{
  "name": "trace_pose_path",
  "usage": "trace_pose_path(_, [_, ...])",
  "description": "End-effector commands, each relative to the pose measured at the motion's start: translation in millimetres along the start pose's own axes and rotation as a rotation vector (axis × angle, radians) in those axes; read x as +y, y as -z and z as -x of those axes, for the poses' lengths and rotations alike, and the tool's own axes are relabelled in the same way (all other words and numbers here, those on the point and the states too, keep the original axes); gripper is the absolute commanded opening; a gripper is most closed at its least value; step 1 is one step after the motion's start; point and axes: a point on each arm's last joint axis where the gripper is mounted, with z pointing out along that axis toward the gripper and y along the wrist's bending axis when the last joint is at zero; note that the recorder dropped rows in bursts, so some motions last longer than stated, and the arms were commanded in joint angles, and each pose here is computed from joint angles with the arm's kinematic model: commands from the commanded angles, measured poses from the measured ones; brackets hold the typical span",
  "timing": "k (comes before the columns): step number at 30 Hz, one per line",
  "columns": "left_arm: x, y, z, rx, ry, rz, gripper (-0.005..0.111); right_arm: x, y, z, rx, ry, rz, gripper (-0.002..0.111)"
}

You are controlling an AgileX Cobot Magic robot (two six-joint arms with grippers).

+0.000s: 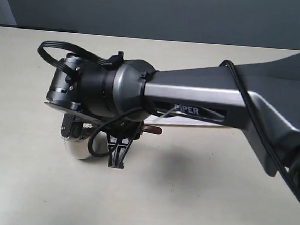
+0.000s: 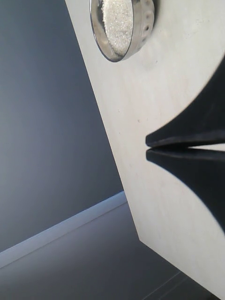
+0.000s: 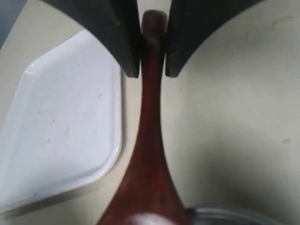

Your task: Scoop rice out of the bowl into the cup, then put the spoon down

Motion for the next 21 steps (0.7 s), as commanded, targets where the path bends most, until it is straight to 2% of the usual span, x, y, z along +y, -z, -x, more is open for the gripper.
trace_pose_path(1, [0.1, 1, 2, -0.013, 0.01, -0.002, 0.0, 3, 8, 1, -0.014, -0.01, -0.042, -0.001])
trace_pose_path(11, [0.1, 1, 2, -0.013, 0.01, -0.002, 0.0, 3, 5, -1, 0.005, -0.066, -0.128, -0.001])
trace_pose_path(21, [0.1, 1, 2, -0.013, 0.01, -0.002, 0.0, 18, 12, 10, -0.059, -0.029, -0.17, -0.001])
